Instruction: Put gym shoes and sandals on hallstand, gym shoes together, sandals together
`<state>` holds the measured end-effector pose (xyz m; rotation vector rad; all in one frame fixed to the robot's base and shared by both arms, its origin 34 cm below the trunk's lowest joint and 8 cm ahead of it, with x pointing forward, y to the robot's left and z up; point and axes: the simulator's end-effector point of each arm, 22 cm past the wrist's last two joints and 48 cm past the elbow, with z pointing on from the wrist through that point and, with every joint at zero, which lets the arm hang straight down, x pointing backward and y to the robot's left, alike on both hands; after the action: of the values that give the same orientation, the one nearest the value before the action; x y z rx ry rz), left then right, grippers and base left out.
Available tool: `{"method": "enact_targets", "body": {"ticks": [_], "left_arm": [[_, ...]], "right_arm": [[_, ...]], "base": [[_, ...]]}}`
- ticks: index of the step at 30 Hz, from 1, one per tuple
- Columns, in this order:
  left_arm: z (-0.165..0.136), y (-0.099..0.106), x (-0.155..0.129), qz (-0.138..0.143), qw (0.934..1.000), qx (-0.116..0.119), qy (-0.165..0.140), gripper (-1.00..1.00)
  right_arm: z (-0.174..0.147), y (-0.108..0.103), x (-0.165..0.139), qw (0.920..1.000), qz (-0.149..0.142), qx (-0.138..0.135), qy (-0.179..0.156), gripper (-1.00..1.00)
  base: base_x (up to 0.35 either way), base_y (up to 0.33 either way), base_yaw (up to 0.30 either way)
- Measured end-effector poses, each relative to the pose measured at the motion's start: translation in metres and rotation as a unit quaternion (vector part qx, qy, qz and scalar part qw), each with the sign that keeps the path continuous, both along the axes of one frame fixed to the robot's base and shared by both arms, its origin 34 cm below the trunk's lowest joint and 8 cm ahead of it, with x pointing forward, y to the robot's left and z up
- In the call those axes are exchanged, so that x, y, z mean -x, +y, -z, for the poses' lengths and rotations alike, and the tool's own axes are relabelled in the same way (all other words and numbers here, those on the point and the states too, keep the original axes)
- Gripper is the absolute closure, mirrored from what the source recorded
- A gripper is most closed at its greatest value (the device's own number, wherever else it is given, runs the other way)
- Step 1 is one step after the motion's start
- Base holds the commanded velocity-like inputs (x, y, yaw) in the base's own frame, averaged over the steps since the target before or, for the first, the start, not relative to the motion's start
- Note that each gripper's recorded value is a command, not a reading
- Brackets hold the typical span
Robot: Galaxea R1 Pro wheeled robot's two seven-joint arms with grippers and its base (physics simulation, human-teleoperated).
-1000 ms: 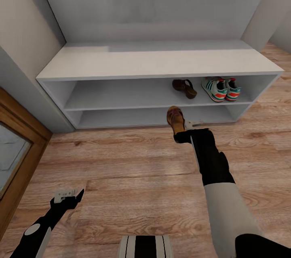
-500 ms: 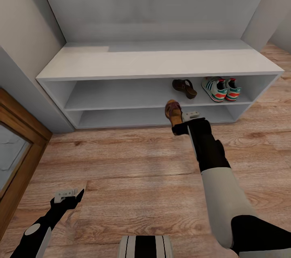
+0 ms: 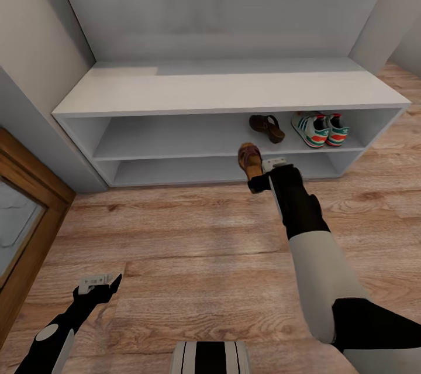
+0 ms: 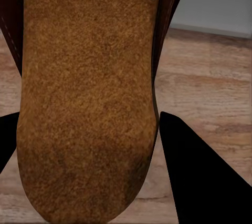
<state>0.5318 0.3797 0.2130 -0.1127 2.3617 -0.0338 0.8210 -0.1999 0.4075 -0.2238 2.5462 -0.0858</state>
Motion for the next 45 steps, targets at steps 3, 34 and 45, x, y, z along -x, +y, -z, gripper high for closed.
{"method": "enact_targets", "body": {"ticks": [3, 34, 45], "left_arm": [[0.000, 0.000, 0.000, 0.000, 1.0000, 0.000, 0.000, -1.00], [0.000, 0.000, 0.000, 0.000, 1.0000, 0.000, 0.000, -1.00], [0.003, -0.022, -0.002, 0.028, 0.9996, 0.006, 0.004, -1.00]], "right_arm": [[0.000, 0.002, -0.014, 1.0000, -0.006, 0.006, -0.001, 1.00], [-0.001, -0.001, -0.066, 0.9997, 0.001, 0.006, -0.023, 1.00], [0.007, 0.003, -0.069, 0.9995, -0.002, 0.008, -0.032, 1.00]], "base": [[0.000, 0.000, 0.000], [0.000, 0.000, 0.000], [0.001, 0.000, 0.000]]}}
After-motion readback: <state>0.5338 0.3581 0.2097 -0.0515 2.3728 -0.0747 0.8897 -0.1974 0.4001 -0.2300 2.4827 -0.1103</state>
